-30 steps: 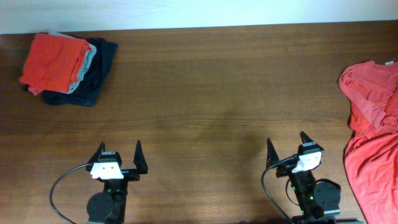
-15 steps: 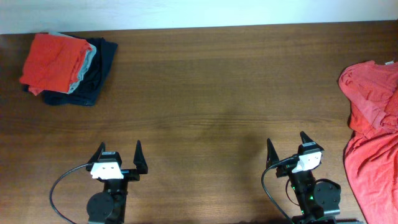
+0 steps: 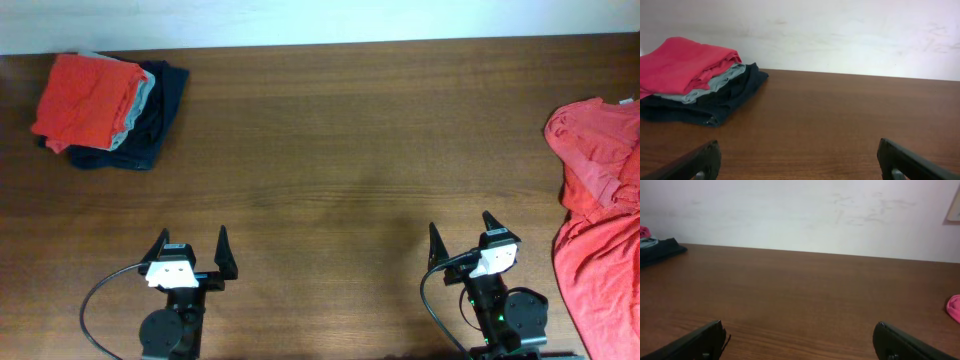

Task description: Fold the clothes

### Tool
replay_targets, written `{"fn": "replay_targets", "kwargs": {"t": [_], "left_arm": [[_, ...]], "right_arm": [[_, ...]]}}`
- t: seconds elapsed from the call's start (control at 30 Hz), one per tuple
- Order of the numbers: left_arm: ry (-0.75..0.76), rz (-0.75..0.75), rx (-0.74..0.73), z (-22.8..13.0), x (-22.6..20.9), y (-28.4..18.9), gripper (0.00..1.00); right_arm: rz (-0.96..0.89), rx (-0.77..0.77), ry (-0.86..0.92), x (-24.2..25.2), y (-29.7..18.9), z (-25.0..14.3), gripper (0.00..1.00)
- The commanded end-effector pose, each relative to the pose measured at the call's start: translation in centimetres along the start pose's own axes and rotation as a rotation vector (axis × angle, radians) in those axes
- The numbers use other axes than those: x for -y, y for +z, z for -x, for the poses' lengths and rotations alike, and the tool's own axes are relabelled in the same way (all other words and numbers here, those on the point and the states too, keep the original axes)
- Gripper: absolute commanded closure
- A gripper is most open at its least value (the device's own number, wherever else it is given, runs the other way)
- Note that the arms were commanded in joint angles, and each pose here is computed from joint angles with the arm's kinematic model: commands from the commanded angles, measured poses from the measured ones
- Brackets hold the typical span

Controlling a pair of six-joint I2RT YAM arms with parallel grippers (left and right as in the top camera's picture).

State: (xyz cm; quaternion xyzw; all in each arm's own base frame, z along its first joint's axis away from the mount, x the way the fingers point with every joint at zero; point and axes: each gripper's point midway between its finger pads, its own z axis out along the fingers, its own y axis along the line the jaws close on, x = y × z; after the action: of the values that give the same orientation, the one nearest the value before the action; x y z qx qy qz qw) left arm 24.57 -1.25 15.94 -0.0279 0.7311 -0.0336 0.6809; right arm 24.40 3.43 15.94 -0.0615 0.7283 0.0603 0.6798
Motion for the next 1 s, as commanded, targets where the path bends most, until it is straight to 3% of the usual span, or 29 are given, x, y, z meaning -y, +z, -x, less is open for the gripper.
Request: {"fn": "replay_targets", "kwargs": {"t": [0.0, 0.97], "left_arm": [[0.016, -0.014, 0.002, -0.03, 0.26, -0.05, 0.01], [0.016, -0.014, 0.002, -0.04, 0.26, -0.05, 0.01]], "right_arm": [[-0.02, -0.001, 0.006, 0.39, -0.03, -0.16, 0.01], [-0.053, -0.004, 0.005, 0.97, -0.05, -0.23, 0.01]]}}
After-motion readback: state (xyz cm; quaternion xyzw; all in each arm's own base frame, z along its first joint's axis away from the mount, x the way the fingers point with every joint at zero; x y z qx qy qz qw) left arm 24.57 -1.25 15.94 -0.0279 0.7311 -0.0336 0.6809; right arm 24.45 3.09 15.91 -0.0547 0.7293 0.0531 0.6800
